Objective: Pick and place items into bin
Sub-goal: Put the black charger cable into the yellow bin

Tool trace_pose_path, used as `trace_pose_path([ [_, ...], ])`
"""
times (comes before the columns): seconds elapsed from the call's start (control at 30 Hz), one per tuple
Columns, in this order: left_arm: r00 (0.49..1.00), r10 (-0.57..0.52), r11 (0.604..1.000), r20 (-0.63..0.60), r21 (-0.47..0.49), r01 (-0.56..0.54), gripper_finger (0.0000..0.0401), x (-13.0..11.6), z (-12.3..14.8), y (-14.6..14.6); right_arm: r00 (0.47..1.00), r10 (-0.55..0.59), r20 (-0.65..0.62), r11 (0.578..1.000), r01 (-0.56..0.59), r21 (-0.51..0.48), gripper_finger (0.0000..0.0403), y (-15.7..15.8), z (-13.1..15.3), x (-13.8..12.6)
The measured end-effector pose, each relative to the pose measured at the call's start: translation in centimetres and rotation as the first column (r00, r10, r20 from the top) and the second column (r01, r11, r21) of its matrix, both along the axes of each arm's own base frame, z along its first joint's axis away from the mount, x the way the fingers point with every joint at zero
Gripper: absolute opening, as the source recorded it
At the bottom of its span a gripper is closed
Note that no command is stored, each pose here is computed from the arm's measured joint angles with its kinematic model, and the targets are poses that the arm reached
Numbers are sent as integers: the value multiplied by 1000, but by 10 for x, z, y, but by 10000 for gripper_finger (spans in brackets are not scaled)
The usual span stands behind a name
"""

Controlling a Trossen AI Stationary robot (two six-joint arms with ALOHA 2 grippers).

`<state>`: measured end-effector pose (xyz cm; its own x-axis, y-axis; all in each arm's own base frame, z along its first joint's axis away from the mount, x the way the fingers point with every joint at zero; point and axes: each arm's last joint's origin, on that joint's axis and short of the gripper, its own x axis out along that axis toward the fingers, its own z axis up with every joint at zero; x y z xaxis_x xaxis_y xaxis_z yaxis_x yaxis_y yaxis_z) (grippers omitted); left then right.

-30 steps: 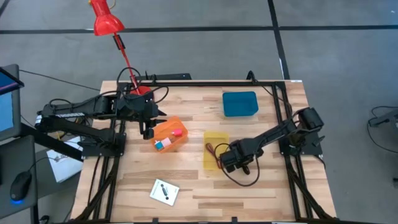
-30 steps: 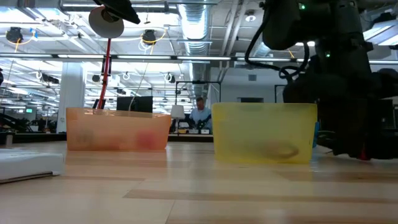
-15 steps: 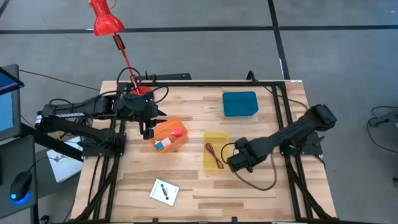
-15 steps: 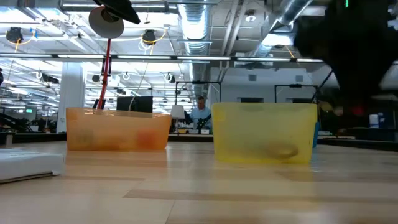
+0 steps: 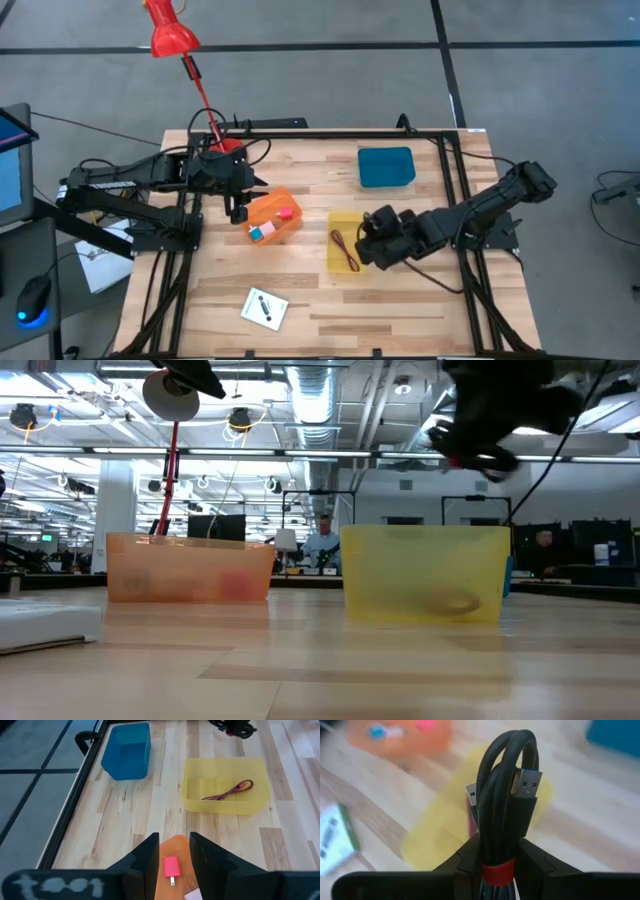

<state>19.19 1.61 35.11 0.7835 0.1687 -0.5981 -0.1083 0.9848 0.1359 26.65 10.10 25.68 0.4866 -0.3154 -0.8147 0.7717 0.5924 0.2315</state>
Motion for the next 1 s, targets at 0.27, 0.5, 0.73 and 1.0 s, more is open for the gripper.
trace_pose_path([
  [0.27,1000,0,1000,-4,0,0,98,0,0,0,989,72,125,995,-64,-73,79,-22,7,25],
  [0.5,1000,0,1000,-10,-1,0,98,-1,-1,0,995,103,9,995,-103,17,79,-27,-33,49],
  [0.73,1000,1,1000,-8,-1,-1,98,-1,-1,0,982,180,-60,984,-181,4,79,-31,-60,65],
  [1.0,1000,13,1000,-5,-14,-13,98,-1,-1,0,952,261,-159,962,-242,128,79,-43,-90,75],
])
